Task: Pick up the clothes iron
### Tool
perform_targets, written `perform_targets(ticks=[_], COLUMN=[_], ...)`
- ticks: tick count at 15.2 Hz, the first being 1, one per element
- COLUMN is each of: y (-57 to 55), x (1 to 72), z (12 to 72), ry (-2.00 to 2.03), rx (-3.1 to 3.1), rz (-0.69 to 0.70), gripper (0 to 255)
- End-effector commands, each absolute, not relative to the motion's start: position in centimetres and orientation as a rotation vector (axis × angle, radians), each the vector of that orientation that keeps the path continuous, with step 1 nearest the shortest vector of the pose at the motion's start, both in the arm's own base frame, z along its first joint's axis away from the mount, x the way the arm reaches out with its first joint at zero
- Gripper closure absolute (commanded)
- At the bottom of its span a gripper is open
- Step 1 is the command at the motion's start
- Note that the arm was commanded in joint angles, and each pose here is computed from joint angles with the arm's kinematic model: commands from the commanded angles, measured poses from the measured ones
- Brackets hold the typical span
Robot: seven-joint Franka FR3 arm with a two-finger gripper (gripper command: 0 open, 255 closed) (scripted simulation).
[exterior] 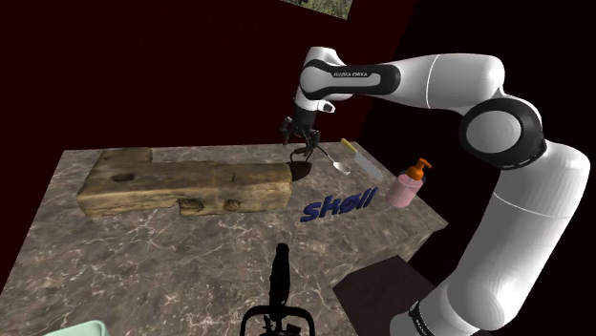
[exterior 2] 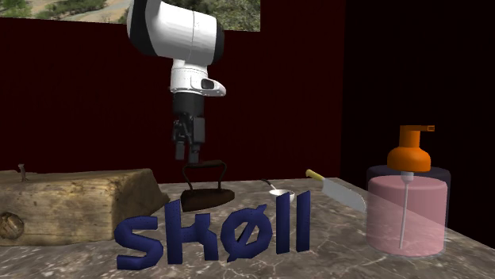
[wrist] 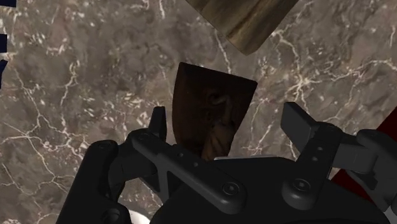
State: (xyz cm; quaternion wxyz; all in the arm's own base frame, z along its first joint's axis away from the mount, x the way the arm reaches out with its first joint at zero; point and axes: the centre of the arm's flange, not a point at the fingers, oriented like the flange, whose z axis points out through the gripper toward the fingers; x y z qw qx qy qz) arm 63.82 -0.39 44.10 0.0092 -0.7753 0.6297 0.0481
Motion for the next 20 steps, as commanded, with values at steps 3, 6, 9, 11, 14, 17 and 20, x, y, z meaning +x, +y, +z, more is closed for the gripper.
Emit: perform_targets(ticks=[3,6,9,11,14,17,20], y=[-0.4,-0.4,-0.3,-0.3,-0.3,-0.4,-0.4], x=[63.9,63.8,63.9,63.9,63.8,63.9,63.9], z=[41.9,41.6,41.6,41.6,41.6,42.7,44.3], ry=[1.969,1.969,1.969,1.969,1.969,1.969,1.969], rx=[-2.419,-2.419,-2.419,-2.419,-2.419,-2.419,-2.419], rz=[0.15,0.15,0.15,0.15,0.15,0.15,0.15], gripper=[0,255,255,255,255,255,255])
